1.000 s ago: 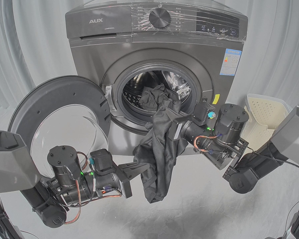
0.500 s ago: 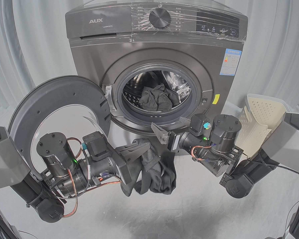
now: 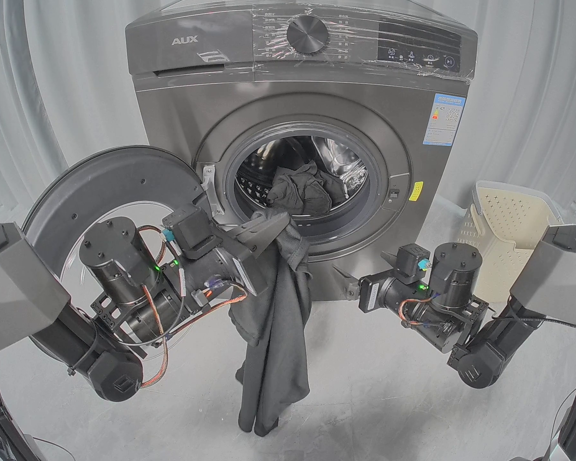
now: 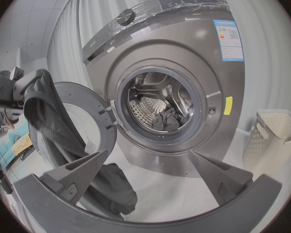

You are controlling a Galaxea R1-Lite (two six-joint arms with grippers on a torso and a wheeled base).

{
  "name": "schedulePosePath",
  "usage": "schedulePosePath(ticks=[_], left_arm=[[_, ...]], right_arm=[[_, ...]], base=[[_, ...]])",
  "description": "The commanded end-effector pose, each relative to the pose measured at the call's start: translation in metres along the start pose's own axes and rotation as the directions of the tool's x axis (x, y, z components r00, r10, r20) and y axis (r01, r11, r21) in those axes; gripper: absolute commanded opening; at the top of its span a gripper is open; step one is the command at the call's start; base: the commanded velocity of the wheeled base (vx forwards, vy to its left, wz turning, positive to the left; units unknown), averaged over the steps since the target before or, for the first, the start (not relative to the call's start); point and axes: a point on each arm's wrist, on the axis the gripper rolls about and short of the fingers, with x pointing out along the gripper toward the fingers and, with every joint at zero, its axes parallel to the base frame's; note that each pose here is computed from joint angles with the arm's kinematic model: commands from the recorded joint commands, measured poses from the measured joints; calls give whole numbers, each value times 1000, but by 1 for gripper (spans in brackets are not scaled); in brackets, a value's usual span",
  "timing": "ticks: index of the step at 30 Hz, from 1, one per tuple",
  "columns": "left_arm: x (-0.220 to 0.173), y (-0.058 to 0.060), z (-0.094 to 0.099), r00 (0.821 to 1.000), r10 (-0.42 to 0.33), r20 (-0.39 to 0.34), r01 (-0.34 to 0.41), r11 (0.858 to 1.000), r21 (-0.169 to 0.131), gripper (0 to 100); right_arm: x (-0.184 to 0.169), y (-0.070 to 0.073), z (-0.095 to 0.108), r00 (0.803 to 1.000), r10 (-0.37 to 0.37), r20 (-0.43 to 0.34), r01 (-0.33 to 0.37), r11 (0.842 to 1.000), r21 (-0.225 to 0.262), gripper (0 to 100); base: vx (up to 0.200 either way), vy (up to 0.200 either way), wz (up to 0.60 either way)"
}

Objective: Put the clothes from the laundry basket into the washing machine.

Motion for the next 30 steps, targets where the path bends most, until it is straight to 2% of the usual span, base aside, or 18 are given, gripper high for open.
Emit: schedulePosePath(ticks=[1,8,17,26,30], left_arm=[[2,2,-1,1000,4,2,-4,1000,-1,0],[2,0,1,1000,-3,5,3,1000,1,0],[3,-5,4,1000,-21,19,21,1000,6,0],[2,-3,7,1000,-17,27,17,1000,3,0],[6,-3,8,999,-17,36,17,1000,5,0]], right_arm=[[-6,-5,-5,1000,-12,-27,12,1000,-5,100],[-7,-13,-4,999,-27,-26,27,1000,-6,100],[-20,-14,4,1000,-6,-21,6,1000,-17,100],[-44,-22,-15,993,20,-113,-22,1000,-19,100],[-53,-25,-27,983,42,-179,-48,998,-28,100]], base=[[0,0,0],[0,0,0],[0,0,0],[0,0,0],[0,0,0]])
